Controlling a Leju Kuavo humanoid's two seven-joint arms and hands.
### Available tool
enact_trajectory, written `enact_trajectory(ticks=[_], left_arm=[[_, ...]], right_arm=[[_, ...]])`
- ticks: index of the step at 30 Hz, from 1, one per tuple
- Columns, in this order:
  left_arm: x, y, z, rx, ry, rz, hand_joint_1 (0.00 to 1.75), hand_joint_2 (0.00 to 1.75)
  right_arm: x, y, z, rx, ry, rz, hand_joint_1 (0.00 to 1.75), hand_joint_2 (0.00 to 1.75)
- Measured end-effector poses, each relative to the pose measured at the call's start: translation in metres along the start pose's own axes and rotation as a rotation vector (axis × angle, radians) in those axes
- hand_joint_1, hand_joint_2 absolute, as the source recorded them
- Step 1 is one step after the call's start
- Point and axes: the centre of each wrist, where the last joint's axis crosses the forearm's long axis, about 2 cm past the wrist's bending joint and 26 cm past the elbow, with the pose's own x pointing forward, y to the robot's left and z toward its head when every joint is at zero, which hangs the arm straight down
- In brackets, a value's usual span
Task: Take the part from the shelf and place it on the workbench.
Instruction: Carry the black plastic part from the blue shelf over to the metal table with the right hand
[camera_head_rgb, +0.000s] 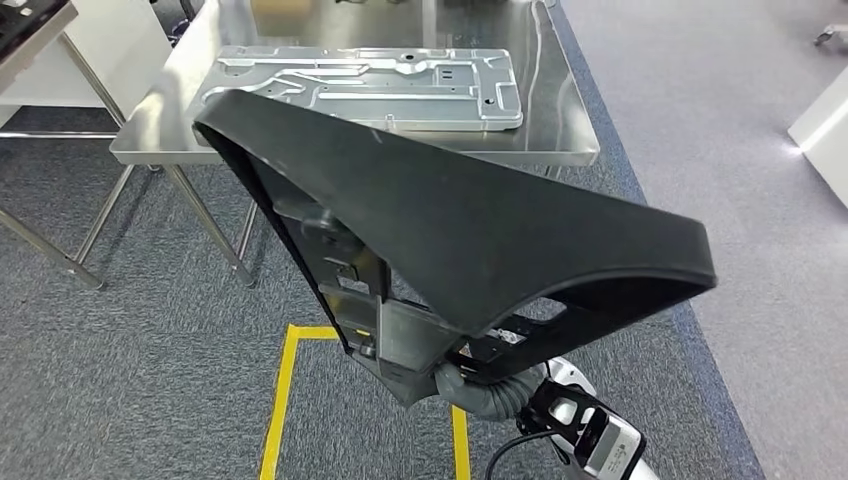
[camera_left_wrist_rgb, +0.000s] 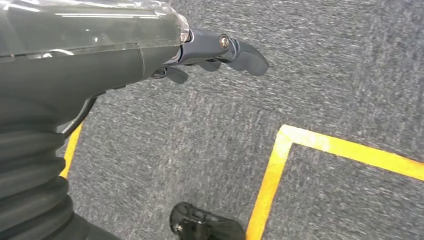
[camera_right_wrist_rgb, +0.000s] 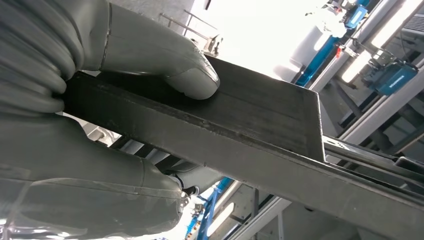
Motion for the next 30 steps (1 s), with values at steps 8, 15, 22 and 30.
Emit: enact_trajectory(ticks=[8, 15, 22, 30], left_arm=[[0.0004, 0.0012, -0.0004, 0.003, -0.004, 0.004, 0.00, 1.75], [-0.0004, 0.0014, -0.0002, 0.003, -0.002, 0.015, 0.00, 1.75], [0.0033, 0.0003, -0.0015, 0.003, -0.010, 0.024, 0.00, 1.75], [-0.0028, 0.0027, 0.0006, 0.007, 0.003, 0.021, 0.00, 1.75]], right_arm=[[-0.0001, 0.0001, 0.0006, -0.008, 0.001, 0.001, 1.75, 1.75], [-0.0013, 0.0016, 0.0029, -0.010, 0.011, -0.004, 1.75, 1.75], [-0.0016, 0.0023, 0.0012, -0.014, 0.007, -0.007, 1.75, 1.75], [-0.0034, 0.0040, 0.0029, -0.016, 0.017, -0.013, 1.75, 1.75]])
